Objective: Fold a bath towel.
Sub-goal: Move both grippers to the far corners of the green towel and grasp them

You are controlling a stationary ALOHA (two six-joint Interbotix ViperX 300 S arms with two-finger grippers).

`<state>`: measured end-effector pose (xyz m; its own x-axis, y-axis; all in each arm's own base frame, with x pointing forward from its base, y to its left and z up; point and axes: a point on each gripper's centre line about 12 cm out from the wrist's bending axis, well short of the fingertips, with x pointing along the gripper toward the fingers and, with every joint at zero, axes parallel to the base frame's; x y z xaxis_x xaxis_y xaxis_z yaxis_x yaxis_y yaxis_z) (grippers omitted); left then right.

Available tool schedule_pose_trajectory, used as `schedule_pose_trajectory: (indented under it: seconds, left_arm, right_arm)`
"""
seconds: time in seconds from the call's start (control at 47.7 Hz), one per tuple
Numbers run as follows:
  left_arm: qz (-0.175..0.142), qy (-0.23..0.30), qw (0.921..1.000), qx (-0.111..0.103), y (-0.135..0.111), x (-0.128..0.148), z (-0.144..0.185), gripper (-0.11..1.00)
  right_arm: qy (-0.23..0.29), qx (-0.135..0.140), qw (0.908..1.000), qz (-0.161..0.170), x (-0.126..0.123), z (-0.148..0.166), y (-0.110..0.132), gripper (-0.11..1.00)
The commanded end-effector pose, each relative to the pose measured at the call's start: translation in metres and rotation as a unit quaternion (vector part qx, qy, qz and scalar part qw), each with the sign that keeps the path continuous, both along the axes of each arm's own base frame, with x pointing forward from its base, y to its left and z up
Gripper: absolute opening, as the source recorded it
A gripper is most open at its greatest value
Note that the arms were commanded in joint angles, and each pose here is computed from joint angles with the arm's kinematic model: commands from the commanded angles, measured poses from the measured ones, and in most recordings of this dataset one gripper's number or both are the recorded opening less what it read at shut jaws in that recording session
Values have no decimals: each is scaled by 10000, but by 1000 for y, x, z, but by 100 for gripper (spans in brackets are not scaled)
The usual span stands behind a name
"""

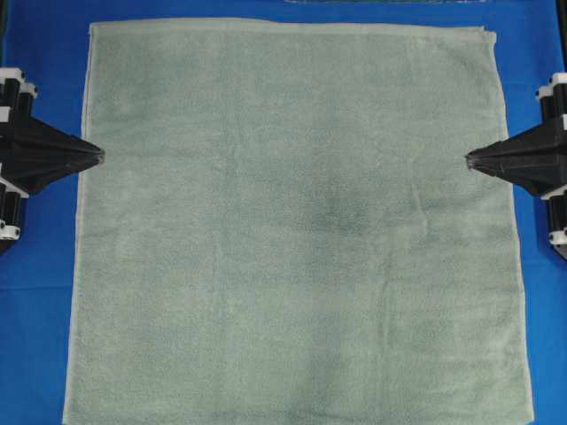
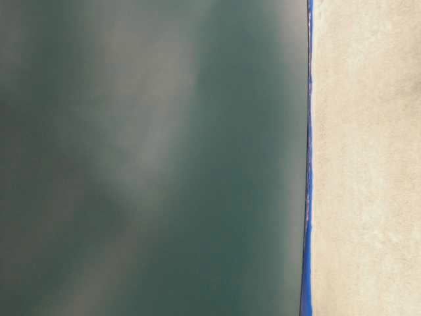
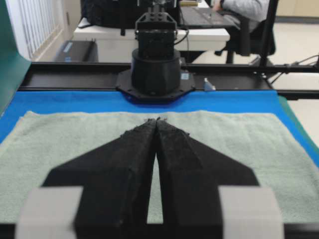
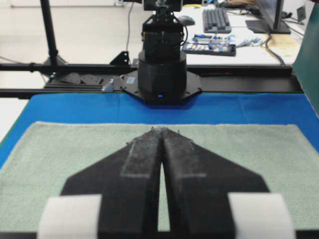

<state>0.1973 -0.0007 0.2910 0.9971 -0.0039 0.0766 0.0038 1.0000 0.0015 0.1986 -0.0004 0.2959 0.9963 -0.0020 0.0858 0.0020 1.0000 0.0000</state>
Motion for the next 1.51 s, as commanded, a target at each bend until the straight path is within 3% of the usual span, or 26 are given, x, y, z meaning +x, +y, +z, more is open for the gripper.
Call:
schedule_pose_trajectory:
  seconds: [0.0, 0.105, 0.189, 0.272, 0.377, 0.524, 0.587, 0.629, 0.692, 0.817, 0.859, 0.901, 0.943, 1.09, 1.257, 1.488]
  left_arm:
    - [49, 31, 9999, -99, 2, 6, 10, 0]
    - [106, 321, 9994, -102, 4, 10, 11, 0]
    - [218, 726, 9971, -97, 9, 14, 14, 0]
    - [465, 1251, 9910, -114, 20, 18, 17, 0]
    - [877, 1945, 9769, -157, 39, 20, 16, 0]
    - [1572, 2659, 9506, -310, 75, 24, 12, 1]
    - [1809, 3025, 9352, -332, 90, 25, 4, 5]
    - [1918, 3333, 9225, -335, 100, 27, -3, 14]
    - [1990, 3834, 9013, -319, 112, 29, -15, 31]
    - [1799, 4794, 8589, -111, 129, 38, -33, 69]
    - [1749, 5021, 8469, -64, 137, 43, -36, 78]
    - [1782, 5094, 8418, -77, 146, 48, -37, 82]
    - [1808, 5141, 8384, -54, 155, 52, -38, 79]
    - [1909, 5341, 8235, 73, 192, 56, -51, 75]
    - [2008, 5687, 7976, -52, 236, 49, -89, 75]
    - [1828, 6003, 7785, -94, 257, 57, -147, 75]
  right_arm:
    - [-92, 14, 9999, -77, 3, 9, -3, 0]
    - [472, 109, 9982, -354, 9, 6, -15, 0]
    - [1058, 230, 9917, -695, 14, 8, -30, 0]
    - [1695, 302, 9798, -1016, 18, 10, -45, 0]
    - [2517, 401, 9565, -1418, 20, 5, -66, 0]
    - [3584, 493, 9090, -2068, 20, -13, -106, 1]
    - [3919, 485, 8894, -2304, 19, -23, -124, 2]
    - [4125, 483, 8765, -2435, 18, -29, -135, 9]
    - [4448, 497, 8573, -2546, 18, -38, -151, 28]
    - [5095, 461, 8216, -2516, 22, -52, -178, 61]
    - [5278, 474, 8114, -2467, 24, -56, -186, 63]
    - [5438, 524, 8022, -2408, 25, -61, -193, 59]
    - [5609, 609, 7922, -2326, 27, -68, -202, 56]
    - [5887, 692, 7759, -2158, 26, -91, -231, 56]
    - [6068, 795, 7648, -2016, 20, -120, -261, 56]
    - [6283, 972, 7491, -1862, 9, -161, -282, 56]
